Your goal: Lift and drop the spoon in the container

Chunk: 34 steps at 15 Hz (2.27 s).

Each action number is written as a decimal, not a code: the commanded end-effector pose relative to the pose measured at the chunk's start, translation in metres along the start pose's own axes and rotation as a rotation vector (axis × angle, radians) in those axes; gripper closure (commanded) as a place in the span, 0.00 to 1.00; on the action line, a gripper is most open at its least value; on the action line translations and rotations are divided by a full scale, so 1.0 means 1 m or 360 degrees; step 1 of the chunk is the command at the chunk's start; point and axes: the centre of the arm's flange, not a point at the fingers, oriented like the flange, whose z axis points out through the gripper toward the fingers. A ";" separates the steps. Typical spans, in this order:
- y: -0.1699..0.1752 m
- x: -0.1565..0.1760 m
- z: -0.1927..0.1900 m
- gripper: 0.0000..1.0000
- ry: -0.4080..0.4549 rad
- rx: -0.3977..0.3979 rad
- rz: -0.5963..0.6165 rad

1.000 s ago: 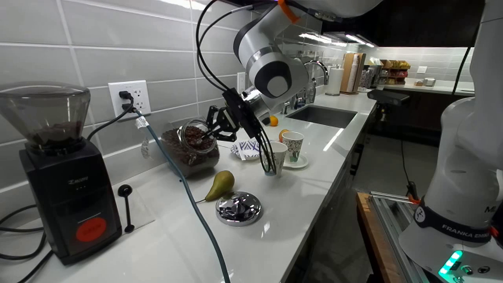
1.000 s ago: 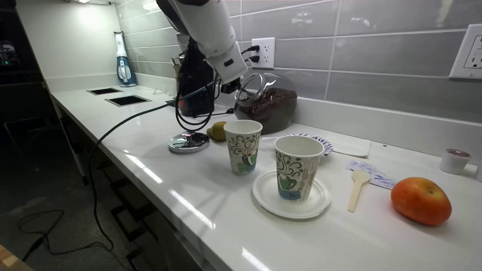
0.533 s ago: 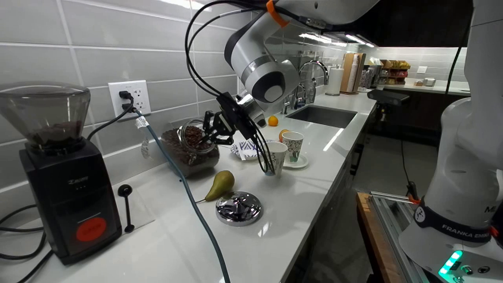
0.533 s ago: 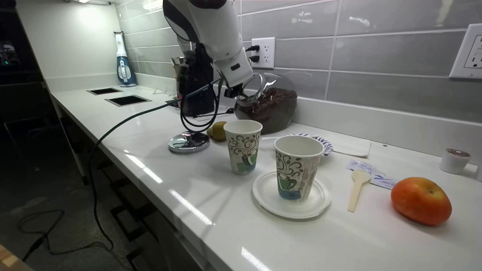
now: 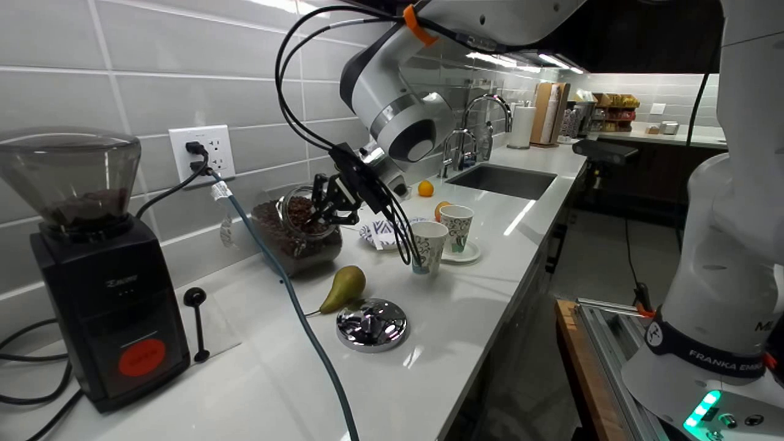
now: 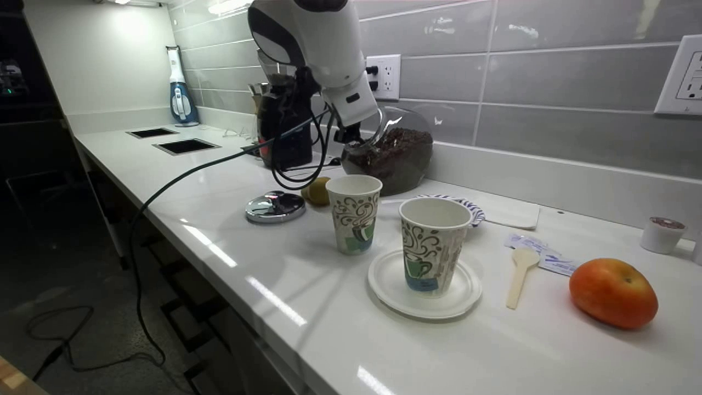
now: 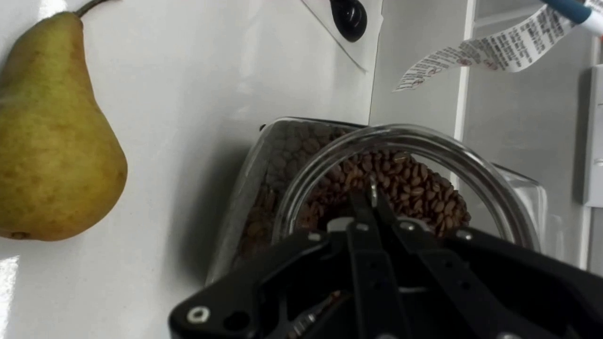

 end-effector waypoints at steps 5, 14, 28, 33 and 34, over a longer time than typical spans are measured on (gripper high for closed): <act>-0.017 0.019 0.016 0.99 0.0006 -0.0012 0.0037; -0.018 0.023 0.022 0.99 0.0010 -0.0011 0.0023; -0.022 0.008 0.003 0.23 -0.0045 -0.0014 -0.0121; -0.024 0.003 -0.007 0.00 -0.0029 0.0010 -0.0154; -0.022 0.002 -0.010 0.00 -0.0025 0.0009 -0.0162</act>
